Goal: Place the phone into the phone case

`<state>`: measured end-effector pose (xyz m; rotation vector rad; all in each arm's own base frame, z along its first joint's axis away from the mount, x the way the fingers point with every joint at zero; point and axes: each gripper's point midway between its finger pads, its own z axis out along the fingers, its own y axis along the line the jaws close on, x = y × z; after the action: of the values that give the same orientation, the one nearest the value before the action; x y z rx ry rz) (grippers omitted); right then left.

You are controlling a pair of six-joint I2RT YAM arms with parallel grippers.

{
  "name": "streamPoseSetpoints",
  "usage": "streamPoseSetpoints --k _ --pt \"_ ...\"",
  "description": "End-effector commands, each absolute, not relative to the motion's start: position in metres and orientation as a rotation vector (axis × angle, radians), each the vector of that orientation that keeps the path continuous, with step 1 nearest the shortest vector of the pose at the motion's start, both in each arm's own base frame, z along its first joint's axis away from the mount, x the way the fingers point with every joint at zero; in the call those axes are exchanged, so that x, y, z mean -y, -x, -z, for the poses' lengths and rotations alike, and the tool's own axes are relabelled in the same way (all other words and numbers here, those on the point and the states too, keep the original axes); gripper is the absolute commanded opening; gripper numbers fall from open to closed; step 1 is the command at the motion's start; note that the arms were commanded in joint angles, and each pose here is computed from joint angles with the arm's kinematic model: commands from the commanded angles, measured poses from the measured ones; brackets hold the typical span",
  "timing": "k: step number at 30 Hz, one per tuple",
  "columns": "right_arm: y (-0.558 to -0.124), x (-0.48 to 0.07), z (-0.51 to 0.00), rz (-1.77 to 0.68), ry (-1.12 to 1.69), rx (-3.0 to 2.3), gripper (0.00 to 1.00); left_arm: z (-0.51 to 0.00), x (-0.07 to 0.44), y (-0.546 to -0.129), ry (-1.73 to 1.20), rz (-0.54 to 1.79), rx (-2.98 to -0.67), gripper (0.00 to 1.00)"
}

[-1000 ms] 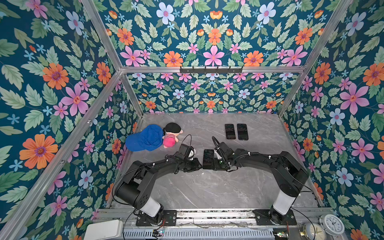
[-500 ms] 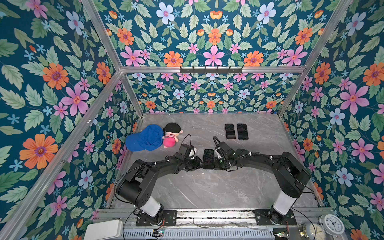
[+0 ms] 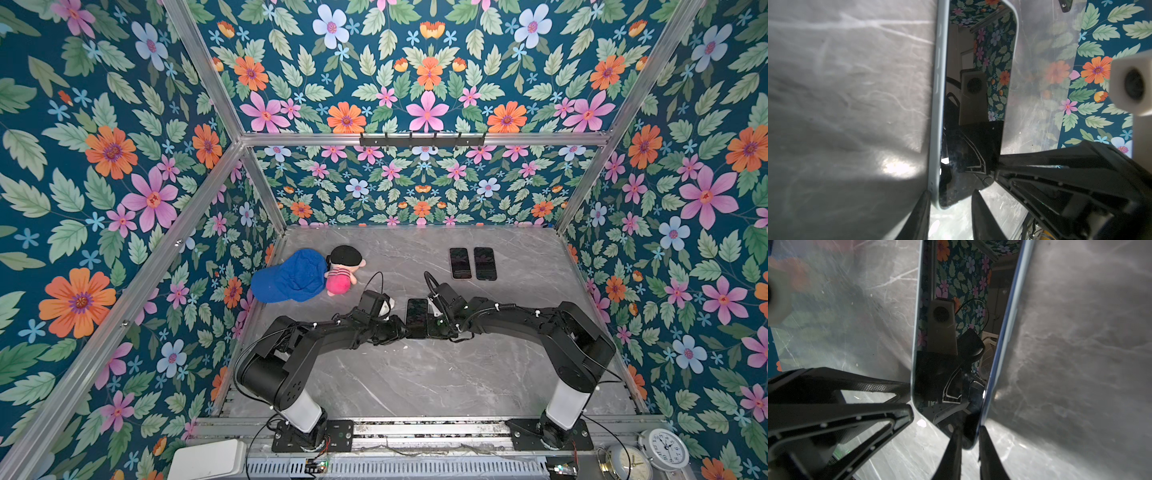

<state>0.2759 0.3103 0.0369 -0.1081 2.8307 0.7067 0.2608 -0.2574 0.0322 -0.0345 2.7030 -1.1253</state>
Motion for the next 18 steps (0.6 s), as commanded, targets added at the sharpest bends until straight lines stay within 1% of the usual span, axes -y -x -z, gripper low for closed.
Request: streamPoseSetpoints --k 1,10,18 --pt "-0.2755 -0.3142 -0.0362 -0.733 0.104 -2.833 0.13 -0.0367 0.2629 -0.2615 0.013 1.163 -2.678 0.34" --pt "-0.2746 -0.3192 -0.0354 -0.771 0.108 -2.833 0.07 -0.0356 0.2674 -0.2576 0.010 1.186 -2.678 0.31" --pt "-0.2728 -0.3203 -0.0311 -0.787 0.099 -2.840 0.07 -0.0350 0.2695 -0.2557 0.007 1.192 -2.678 0.30"
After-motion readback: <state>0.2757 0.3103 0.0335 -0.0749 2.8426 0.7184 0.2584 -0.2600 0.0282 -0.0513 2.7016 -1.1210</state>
